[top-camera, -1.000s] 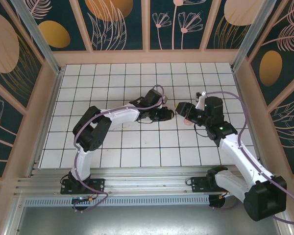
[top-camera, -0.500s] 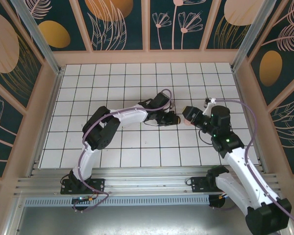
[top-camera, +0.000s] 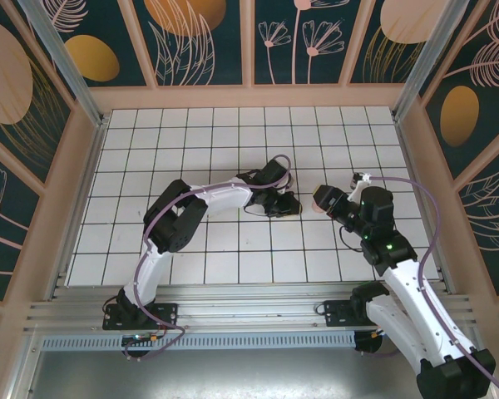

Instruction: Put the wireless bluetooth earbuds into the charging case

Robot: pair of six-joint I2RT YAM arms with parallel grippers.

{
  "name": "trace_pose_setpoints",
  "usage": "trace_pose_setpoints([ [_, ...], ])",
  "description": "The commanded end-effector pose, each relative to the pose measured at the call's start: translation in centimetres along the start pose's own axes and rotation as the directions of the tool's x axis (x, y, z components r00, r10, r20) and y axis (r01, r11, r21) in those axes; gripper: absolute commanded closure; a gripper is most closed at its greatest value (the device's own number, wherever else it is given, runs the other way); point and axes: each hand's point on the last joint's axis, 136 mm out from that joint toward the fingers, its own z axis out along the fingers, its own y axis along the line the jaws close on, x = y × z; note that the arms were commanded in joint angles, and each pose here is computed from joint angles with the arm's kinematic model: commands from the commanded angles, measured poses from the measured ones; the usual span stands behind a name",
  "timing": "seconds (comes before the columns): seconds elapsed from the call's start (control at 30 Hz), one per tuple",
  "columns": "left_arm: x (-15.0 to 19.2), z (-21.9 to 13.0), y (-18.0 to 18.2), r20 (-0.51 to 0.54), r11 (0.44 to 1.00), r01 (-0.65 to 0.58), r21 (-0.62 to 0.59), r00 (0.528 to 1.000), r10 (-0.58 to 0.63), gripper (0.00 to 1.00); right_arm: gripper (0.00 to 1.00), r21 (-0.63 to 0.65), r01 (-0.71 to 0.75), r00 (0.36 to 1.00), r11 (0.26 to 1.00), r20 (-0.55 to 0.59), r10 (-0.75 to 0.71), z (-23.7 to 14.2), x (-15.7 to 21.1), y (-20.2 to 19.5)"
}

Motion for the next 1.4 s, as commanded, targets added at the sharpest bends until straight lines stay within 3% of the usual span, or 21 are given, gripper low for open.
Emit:
trace_pose_setpoints([
  [0.0,0.2,-0.3,0.6,0.007,0.999,0.025,-0.038,1.000,-0.024,0.92,0.51,0.021,-0.005,1.000,1.000,0.014,0.005,0.1,-0.3,-0.5],
  [0.27,0.4,-1.1,1.5,0.047,0.996,0.047,-0.073,0.998,-0.044,0.88,0.52,0.019,-0.002,1.000,1.000,0.004,0.002,0.4,-0.2,-0.5],
  [0.77,-0.7,-4.1,1.1,0.113,0.991,0.010,-0.135,0.994,0.005,0.52,0.50,0.024,0.013,1.000,1.000,-0.014,-0.013,0.7,-0.3,-0.3],
  [0.97,-1.6,-7.7,1.2,0.175,0.980,-0.022,-0.197,0.983,0.057,0.40,0.47,0.059,0.069,0.998,0.996,-0.010,-0.068,1.4,-1.0,-0.7],
  [1.07,-2.5,-10.6,1.8,0.235,0.972,-0.025,-0.234,0.969,0.082,0.32,0.40,0.125,0.123,0.991,0.985,0.041,-0.129,1.6,-2.1,-2.0],
  [1.1,-3.0,-12.1,1.9,0.270,0.969,-0.024,-0.245,0.959,0.092,0.25,0.33,0.155,0.146,0.985,0.977,0.068,-0.158,1.6,-2.7,-2.5],
  [1.13,-3.7,-13.7,2.3,0.311,0.966,-0.022,-0.258,0.945,0.104,0.12,0.26,0.195,0.168,0.977,0.966,0.099,-0.190,1.6,-3.4,-3.3],
  [1.17,-4.3,-15.3,2.5,0.349,0.963,-0.025,-0.270,0.929,0.122,0.02,0.02,0.234,0.184,0.968,0.955,0.123,-0.217,1.7,-3.9,-4.1],
  [1.23,-5.5,-20.2,5.0,0.476,0.928,0.033,-0.372,0.864,0.160,0.01,0.01,0.329,0.222,0.938,0.918,0.183,-0.293,1.5,-5.2,-6.1],
  [1.3,-6.0,-25.0,7.3,0.607,0.912,0.122,-0.392,0.779,0.157,0.01,0.01,0.401,0.243,0.905,0.883,0.233,-0.355,1.1,-6.4,-7.7],
  [1.37,-6.2,-29.6,9.0,0.718,0.896,0.177,-0.408,0.668,0.195,0.02,0.01,0.451,0.260,0.871,0.853,0.272,-0.410,0.7,-7.3,-9.1],
])
